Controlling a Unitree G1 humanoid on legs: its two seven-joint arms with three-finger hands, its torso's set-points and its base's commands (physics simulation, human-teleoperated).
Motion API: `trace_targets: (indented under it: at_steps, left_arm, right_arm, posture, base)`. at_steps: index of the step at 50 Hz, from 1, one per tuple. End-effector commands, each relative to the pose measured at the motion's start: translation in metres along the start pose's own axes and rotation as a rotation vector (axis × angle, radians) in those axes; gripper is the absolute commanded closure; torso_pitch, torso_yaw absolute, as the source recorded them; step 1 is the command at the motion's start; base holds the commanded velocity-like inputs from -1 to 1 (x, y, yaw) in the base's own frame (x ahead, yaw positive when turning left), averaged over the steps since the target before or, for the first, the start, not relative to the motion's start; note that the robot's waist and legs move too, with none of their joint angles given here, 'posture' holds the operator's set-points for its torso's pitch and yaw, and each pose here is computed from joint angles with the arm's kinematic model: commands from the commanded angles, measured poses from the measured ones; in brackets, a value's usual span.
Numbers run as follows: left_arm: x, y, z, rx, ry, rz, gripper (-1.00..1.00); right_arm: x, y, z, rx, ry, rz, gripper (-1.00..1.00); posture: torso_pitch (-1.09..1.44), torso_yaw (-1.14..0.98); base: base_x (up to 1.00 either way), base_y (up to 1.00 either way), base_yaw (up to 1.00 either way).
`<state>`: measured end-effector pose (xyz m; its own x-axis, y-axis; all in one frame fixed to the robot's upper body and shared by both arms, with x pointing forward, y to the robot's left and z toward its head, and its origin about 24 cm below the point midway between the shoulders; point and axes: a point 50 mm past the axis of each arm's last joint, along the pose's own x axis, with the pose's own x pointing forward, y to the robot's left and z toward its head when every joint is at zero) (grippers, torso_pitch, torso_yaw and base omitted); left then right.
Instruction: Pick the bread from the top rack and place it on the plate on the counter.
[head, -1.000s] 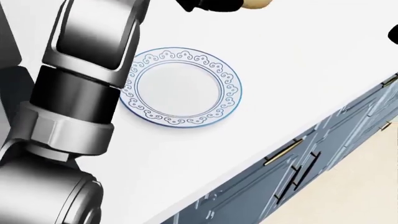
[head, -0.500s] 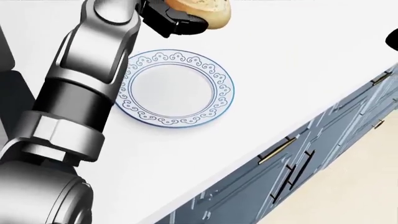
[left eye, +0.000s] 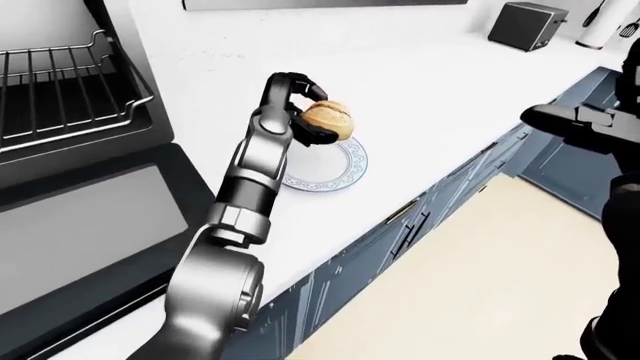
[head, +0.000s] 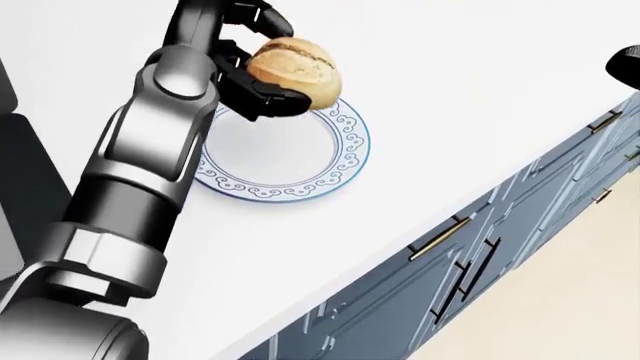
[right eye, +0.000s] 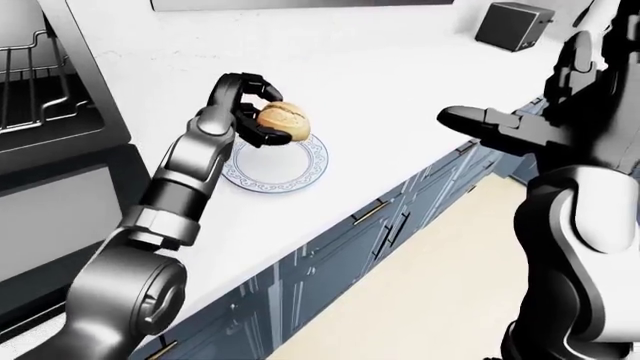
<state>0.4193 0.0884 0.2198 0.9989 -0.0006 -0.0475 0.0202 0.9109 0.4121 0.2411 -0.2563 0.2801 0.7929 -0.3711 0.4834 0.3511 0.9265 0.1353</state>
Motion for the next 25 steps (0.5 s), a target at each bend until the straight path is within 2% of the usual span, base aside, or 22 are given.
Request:
trace_targets:
  at_steps: [1, 4, 7, 11, 25]
  left_arm:
    - [-0.003, 0.008, 0.025, 0.003, -0.088, 0.04, 1.0]
    - [-0.016, 0.008, 0.022, 0.017, -0.076, 0.045, 1.0]
    - [-0.018, 0.009, 0.015, 0.029, -0.049, 0.057, 1.0]
    - [-0.008, 0.009, 0.007, 0.08, -0.013, 0.074, 1.0]
    - [0.0, 0.006, 0.001, 0.111, 0.012, 0.079, 1.0]
  right_arm:
    - [0.0, -0.001, 0.014, 0.003, -0.076, -0.004, -1.0]
    - [0.0, -0.002, 0.015, 0.002, -0.076, -0.005, -1.0]
    - [0.0, -0.002, 0.014, 0.001, -0.075, -0.005, -1.0]
    - [-0.001, -0.002, 0.014, 0.002, -0.074, -0.003, -1.0]
    - [-0.003, -0.003, 0.014, 0.002, -0.071, -0.007, -1.0]
  posture:
    - [0.0, -0.66]
    - [0.0, -0.66]
    - [0.0, -0.66]
    - [0.0, -0.66]
    - [0.0, -0.66]
  base:
    - [0.0, 0.0, 0.0]
    - [0.0, 0.0, 0.0]
    - [0.0, 0.0, 0.0]
    - [0.0, 0.0, 0.0]
    - [0.0, 0.0, 0.0]
